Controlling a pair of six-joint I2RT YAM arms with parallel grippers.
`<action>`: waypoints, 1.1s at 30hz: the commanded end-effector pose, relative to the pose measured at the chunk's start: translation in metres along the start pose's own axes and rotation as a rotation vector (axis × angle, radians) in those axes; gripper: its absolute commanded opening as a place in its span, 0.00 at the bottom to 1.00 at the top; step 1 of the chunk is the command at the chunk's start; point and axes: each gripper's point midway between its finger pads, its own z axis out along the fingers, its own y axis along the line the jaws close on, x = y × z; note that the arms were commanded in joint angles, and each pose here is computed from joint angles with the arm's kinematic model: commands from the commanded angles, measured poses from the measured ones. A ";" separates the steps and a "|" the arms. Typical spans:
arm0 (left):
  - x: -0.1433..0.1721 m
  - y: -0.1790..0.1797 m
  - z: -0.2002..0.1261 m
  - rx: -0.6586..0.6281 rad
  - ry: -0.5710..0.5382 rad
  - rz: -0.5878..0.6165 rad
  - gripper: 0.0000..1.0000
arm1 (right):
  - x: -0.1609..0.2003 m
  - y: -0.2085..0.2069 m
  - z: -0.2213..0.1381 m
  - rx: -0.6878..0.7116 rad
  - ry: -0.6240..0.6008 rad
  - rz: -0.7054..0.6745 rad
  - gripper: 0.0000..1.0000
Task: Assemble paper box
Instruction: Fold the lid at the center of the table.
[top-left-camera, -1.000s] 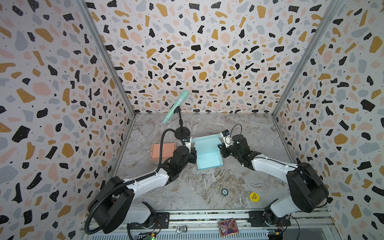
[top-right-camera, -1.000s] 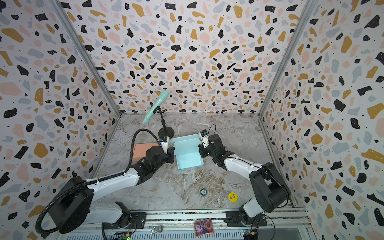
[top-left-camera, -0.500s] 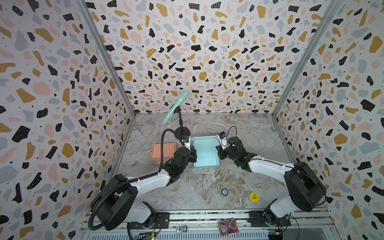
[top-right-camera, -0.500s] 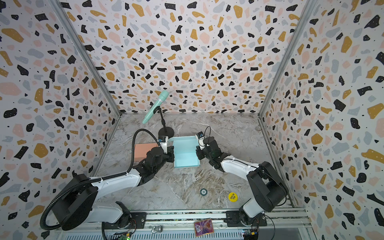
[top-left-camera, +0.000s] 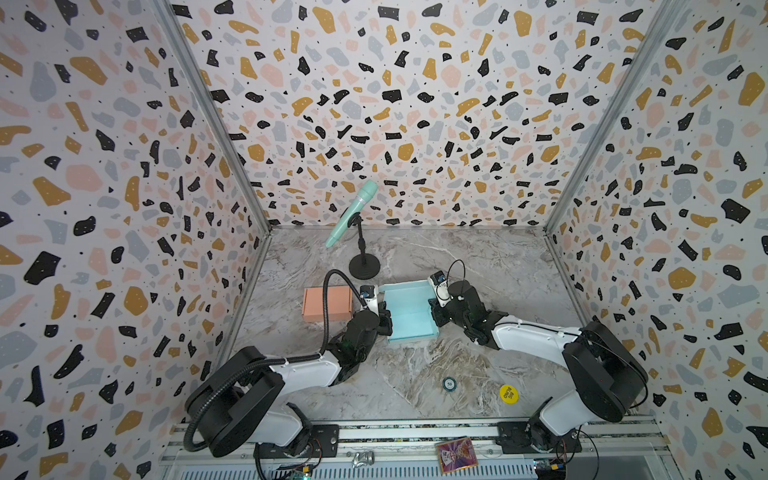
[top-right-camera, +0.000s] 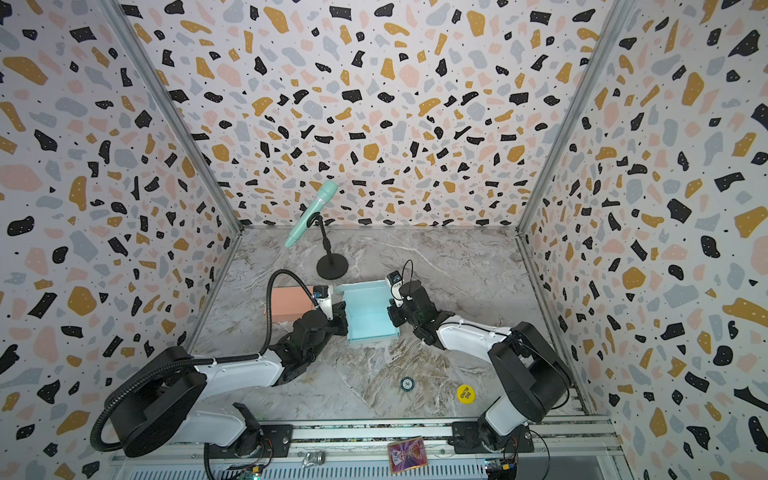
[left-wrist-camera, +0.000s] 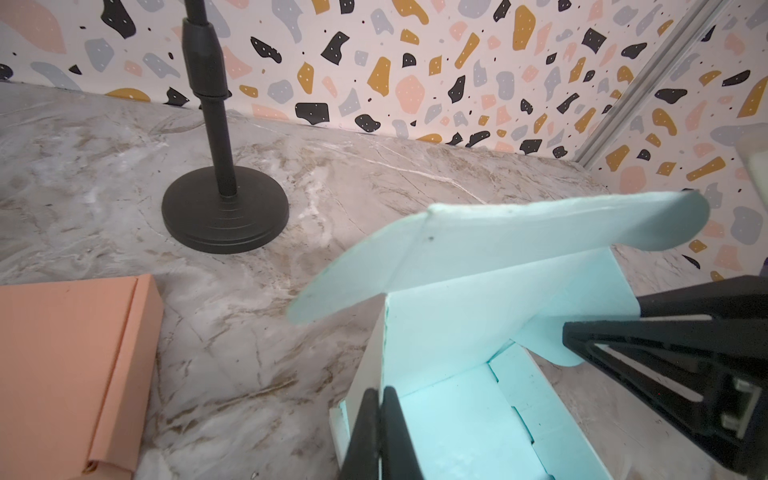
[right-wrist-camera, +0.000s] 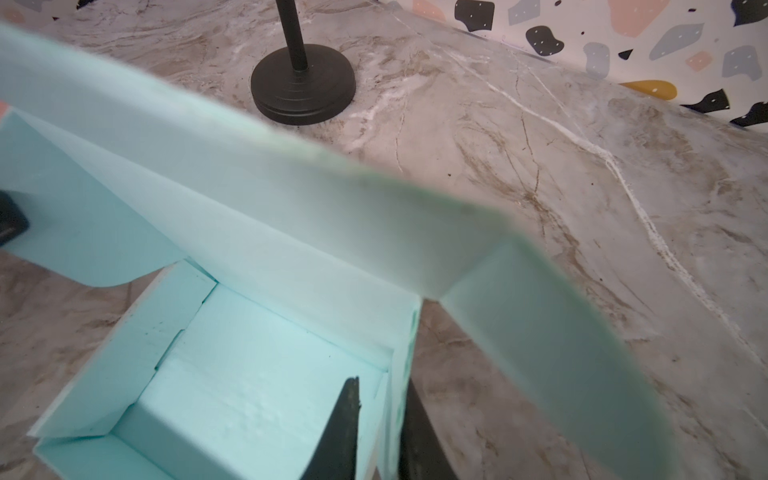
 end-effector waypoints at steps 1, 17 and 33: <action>-0.008 -0.007 -0.005 0.015 -0.070 -0.056 0.00 | -0.002 0.014 -0.012 -0.035 -0.030 -0.014 0.19; 0.018 -0.008 -0.036 -0.029 -0.128 -0.060 0.00 | 0.021 0.025 -0.029 -0.073 -0.027 0.031 0.21; 0.019 -0.007 -0.041 -0.059 -0.125 -0.043 0.00 | 0.006 0.012 -0.059 -0.016 -0.086 0.059 0.27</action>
